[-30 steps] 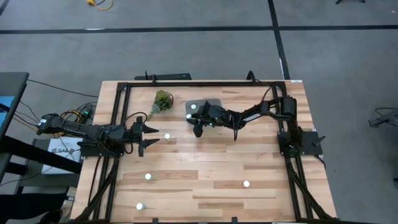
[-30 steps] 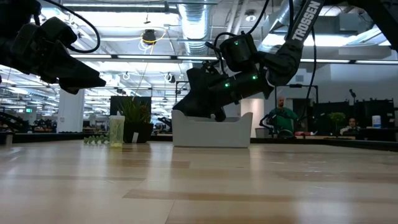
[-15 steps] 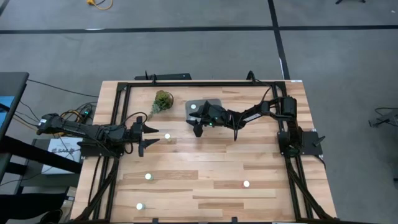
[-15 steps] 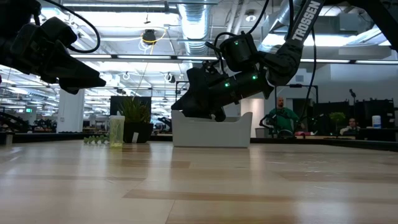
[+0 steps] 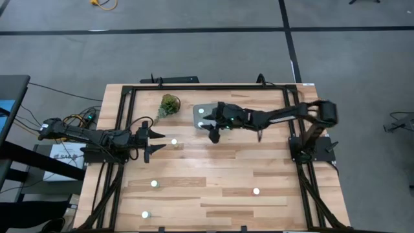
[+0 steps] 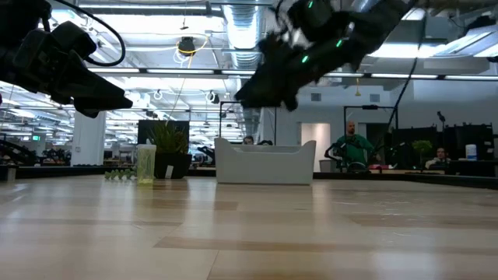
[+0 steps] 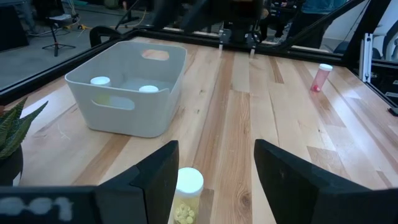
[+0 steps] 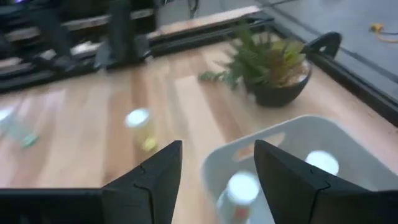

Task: Pick and place pill bottles into a basket
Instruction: Put the red pill bottle into the bin

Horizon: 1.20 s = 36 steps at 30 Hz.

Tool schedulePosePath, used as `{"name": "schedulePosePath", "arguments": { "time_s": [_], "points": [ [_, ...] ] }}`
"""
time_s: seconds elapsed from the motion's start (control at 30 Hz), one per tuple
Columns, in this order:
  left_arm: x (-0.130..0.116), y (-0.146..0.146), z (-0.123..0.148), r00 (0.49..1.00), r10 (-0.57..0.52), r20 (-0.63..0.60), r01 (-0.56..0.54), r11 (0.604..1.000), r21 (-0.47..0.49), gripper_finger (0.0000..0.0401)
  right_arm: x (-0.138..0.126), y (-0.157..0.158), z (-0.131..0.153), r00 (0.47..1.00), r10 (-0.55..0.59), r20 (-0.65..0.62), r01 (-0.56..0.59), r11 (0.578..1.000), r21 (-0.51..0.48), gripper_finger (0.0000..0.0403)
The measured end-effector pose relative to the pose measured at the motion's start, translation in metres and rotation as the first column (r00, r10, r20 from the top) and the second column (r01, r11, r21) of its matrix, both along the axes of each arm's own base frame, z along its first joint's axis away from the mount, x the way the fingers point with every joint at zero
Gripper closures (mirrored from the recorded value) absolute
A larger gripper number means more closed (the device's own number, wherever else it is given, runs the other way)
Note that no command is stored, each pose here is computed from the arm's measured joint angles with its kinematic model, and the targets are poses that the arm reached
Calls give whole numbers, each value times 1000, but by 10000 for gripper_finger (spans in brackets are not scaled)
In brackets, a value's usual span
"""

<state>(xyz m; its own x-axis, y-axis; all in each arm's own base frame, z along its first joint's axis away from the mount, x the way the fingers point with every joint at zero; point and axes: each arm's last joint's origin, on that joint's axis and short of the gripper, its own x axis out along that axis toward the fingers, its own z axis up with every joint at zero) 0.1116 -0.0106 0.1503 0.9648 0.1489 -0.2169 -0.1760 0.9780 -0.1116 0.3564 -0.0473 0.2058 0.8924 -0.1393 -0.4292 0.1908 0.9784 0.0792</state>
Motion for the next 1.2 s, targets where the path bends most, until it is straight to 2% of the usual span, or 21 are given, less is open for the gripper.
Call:
{"name": "schedulePosePath", "arguments": {
  "time_s": [0.13, 0.3, 0.43, 0.67, 0.8, 1.07, 1.2],
  "points": [
    [0, 0, 0, 1000, 0, 0, 0, 1000, 0, 202, -26, 24, 27, 994, 57, -98, -55, 998, 23, 206],
    [0, 0, 0, 1000, 0, 0, 0, 1000, -1, 202, -65, 51, 53, 976, 77, -203, -47, 987, 151, 198],
    [0, 0, 0, 1000, 1, 0, -1, 1000, -1, 202, -95, 74, 62, 947, 93, -309, -11, 966, 257, 189],
    [0, 0, 0, 1000, 4, 1, -4, 1000, -5, 202, -124, 117, 54, 837, 236, -494, -32, 922, 386, 178],
    [0, 0, 0, 1000, 6, 2, -6, 1000, -6, 202, -134, 138, 48, 782, 272, -560, -13, 906, 422, 181],
    [0, 0, 0, 1000, 7, 4, -7, 1000, -8, 202, -149, 173, 42, 731, 307, -609, 17, 884, 467, 193],
    [0, 0, 0, 1000, 7, 6, -6, 1000, -8, 202, -149, 190, 28, 684, 312, -660, 47, 883, 467, 196]
  ]
}}
